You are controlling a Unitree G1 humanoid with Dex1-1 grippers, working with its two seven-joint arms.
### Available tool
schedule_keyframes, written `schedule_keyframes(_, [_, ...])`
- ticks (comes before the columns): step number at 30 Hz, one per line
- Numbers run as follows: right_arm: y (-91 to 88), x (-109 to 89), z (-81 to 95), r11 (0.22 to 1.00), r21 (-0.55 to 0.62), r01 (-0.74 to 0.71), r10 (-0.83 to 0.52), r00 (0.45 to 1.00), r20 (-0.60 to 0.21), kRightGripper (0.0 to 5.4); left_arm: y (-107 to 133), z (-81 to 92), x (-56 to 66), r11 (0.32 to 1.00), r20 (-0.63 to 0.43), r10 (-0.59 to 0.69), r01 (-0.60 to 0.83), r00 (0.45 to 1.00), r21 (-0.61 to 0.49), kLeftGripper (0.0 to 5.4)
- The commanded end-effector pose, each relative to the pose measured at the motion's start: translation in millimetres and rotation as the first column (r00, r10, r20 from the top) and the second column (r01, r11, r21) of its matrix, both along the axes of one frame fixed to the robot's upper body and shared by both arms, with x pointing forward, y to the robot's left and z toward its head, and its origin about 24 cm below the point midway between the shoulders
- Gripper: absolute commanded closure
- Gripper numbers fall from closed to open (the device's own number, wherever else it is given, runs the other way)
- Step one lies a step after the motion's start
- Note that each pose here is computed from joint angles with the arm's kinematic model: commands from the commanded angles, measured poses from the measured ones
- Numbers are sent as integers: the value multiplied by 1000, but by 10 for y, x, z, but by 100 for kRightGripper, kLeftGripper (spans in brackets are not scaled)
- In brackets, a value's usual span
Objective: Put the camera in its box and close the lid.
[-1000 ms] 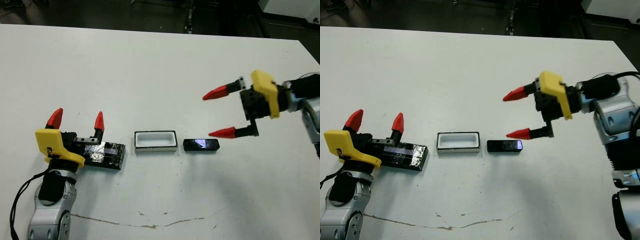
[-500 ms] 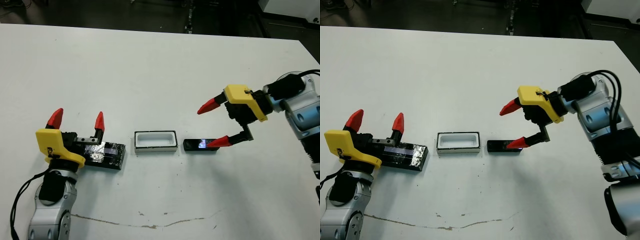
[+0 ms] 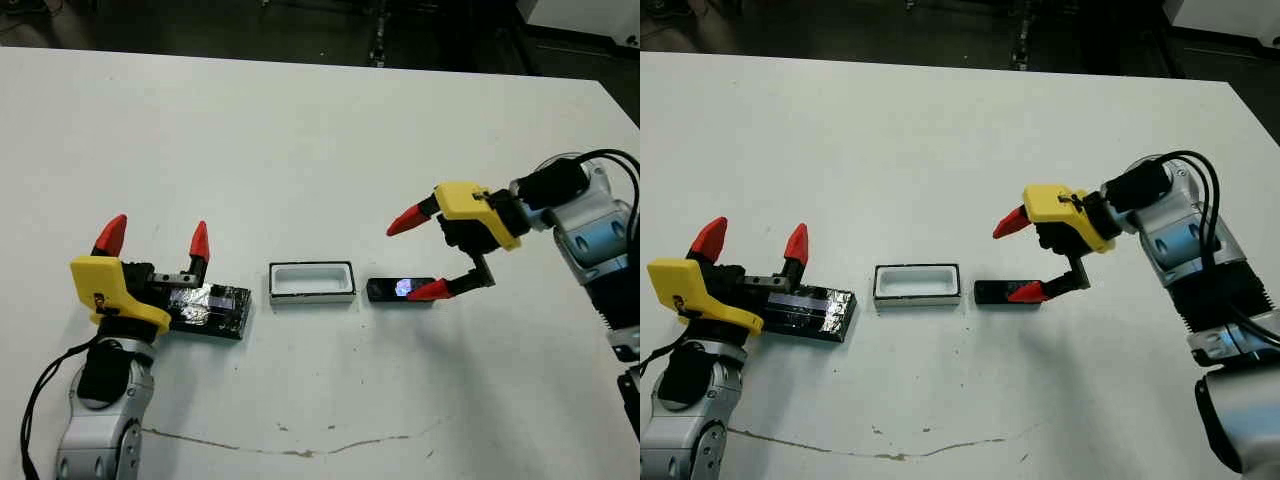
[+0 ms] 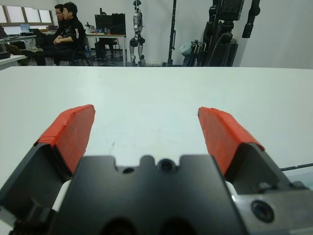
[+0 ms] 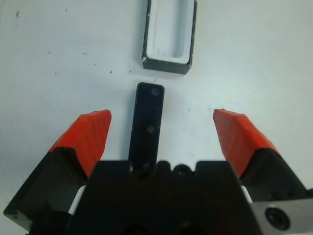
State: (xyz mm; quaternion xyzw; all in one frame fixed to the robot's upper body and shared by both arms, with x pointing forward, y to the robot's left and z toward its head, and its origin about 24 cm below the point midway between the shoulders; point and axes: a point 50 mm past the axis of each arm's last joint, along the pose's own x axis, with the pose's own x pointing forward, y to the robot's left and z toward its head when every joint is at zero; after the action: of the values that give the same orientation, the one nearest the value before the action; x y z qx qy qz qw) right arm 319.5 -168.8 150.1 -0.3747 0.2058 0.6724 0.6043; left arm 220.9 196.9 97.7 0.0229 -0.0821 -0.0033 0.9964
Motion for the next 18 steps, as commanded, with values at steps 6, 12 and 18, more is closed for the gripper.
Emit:
schedule_keyframes(6, [2,-15,-89,1000,-12,-1,0,1000,-26,0,7,-24,-12,1000,-19,1,-1,1000,4,2])
schedule_keyframes(12, [-8,-17,-137,999,-28,18,-20,999,-47,0,11,-27,-19,1000,-19,-3,3,1000,12,2])
schedule_keyframes(18, [-12,-27,-177,999,-34,25,-26,999,-29,30,10,-35,-29,1000,-25,-8,8,1000,-3,0])
